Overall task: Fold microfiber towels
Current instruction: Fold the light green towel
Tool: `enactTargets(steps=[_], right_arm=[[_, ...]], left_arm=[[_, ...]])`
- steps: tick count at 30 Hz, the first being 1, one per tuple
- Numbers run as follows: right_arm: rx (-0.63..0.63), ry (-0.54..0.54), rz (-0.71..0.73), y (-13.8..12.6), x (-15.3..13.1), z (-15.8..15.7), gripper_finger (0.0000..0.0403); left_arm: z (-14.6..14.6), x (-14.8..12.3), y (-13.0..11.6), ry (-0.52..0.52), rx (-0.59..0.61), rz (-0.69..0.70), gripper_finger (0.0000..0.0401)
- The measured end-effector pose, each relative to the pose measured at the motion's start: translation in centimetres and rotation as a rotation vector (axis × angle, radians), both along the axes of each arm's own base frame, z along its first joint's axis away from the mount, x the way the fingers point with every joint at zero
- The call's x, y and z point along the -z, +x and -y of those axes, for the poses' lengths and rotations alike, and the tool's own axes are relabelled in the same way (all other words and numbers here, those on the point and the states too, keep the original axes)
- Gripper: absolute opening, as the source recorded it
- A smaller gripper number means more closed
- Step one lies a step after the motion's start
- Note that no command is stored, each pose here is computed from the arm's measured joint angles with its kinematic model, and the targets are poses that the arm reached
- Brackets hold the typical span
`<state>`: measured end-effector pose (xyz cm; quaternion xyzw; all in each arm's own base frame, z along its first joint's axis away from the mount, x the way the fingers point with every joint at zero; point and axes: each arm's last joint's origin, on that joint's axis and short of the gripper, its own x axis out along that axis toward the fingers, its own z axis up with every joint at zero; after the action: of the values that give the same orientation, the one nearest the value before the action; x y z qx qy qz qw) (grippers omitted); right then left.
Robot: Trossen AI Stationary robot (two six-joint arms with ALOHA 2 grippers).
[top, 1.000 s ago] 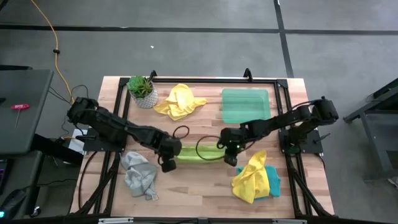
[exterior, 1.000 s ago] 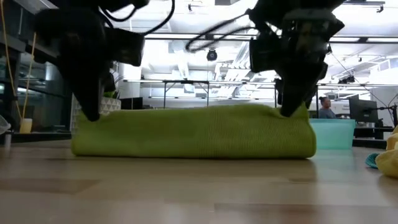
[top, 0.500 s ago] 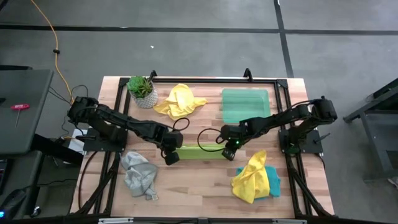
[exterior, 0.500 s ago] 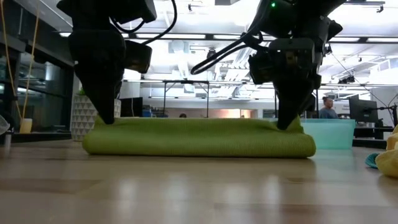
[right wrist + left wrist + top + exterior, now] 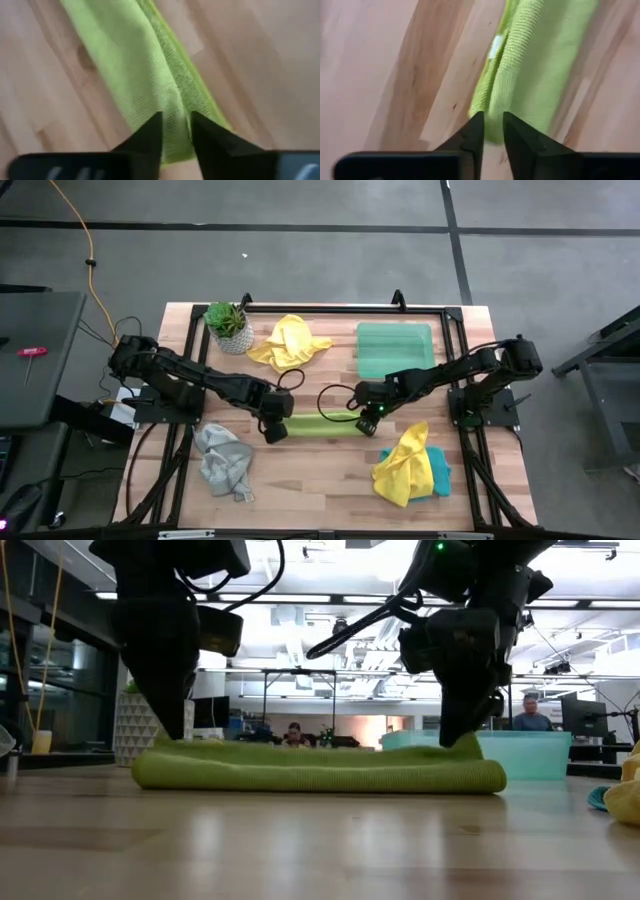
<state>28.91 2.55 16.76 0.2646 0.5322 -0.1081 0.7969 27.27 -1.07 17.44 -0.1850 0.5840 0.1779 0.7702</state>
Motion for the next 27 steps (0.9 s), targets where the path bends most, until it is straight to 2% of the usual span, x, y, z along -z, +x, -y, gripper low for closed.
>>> enactTargets(steps=[5,9,11,15,19,24,27], right_arm=[[-0.035,-0.042,0.039,-0.3,-1.1,1.0,0.0175],[-0.058,-0.067,0.081,-1.0,-2.6,1.6,0.0199],[-0.074,-0.068,0.111,-1.4,-3.4,1.7,0.0202],[-0.083,-0.05,0.141,-1.9,-4.5,1.3,0.0202],[-0.064,-0.026,0.033,-3.0,-4.2,0.4,0.0202],[-0.02,0.016,-0.059,-5.6,-2.8,-0.9,0.0202],[0.078,0.092,-0.014,-7.7,-1.9,-1.7,0.0202]], left_arm=[[-1.0,-0.6,-0.9,0.02,0.031,-0.047,0.013],[-1.7,-2.2,-1.7,0.035,0.059,-0.007,0.0167],[-1.8,-3.3,-1.9,0.045,0.078,0.064,0.0178],[-1.2,-5.3,-2.0,0.064,0.13,0.207,0.0185],[-0.1,-6.2,-1.6,0.064,0.169,0.32,0.0186],[1.1,-4.5,-1.9,-0.002,0.158,0.442,0.0186],[1.5,-3.8,-3.0,-0.066,0.103,0.547,0.0186]])
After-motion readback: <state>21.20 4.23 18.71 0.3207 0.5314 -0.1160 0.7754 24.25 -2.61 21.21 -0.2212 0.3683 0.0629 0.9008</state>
